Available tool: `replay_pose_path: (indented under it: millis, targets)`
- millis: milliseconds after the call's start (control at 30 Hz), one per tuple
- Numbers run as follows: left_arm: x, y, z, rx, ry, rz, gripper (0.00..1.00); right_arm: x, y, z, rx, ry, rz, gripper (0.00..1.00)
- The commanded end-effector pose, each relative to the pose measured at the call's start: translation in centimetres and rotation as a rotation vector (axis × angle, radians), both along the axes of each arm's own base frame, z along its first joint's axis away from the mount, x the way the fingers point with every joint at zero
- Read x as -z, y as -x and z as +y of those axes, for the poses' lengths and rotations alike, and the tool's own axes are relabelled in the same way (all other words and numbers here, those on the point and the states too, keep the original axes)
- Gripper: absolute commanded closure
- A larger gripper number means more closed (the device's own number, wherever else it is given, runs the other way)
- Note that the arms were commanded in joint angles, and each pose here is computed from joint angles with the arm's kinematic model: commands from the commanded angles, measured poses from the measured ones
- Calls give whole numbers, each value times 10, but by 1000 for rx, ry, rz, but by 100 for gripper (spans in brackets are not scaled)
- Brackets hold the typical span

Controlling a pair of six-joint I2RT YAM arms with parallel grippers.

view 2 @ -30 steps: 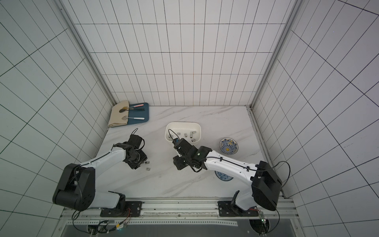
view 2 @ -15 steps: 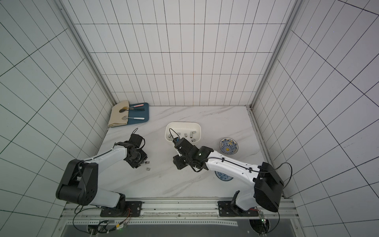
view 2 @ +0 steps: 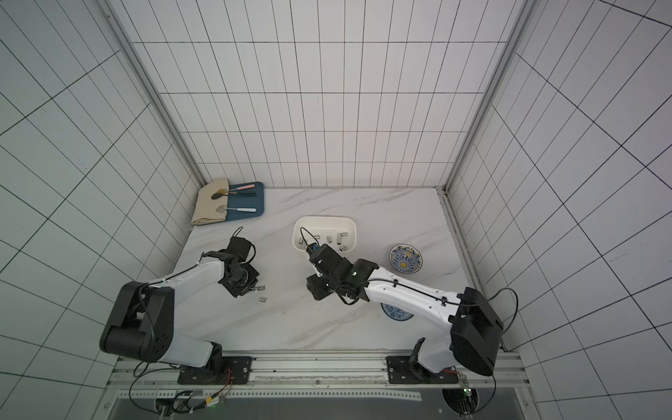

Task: Put the socket on the desktop into the storage box
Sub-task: Pick up the socket head from the center of the board, then place the socket head in the storage box.

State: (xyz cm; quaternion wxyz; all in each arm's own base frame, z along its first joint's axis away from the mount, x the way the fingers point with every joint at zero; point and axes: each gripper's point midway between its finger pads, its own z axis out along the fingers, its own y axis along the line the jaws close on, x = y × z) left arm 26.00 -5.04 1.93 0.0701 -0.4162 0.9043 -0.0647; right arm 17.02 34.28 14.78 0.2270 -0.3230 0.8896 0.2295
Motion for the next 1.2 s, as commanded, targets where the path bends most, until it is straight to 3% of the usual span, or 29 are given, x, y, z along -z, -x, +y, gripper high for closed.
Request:
replay_pose_path:
  millis: [0, 567, 1167]
  targets:
    - [-7, -12, 3, -1, -7, -36, 80, 2, -2, -7, 22, 0, -7, 52]
    - [-45, -33, -9, 45, 43, -130, 83, -8, -5, -10, 32, -13, -28, 52]
    - [-91, -93, -71, 164, 74, -225, 83, -26, -14, -30, 72, -57, -35, 51]
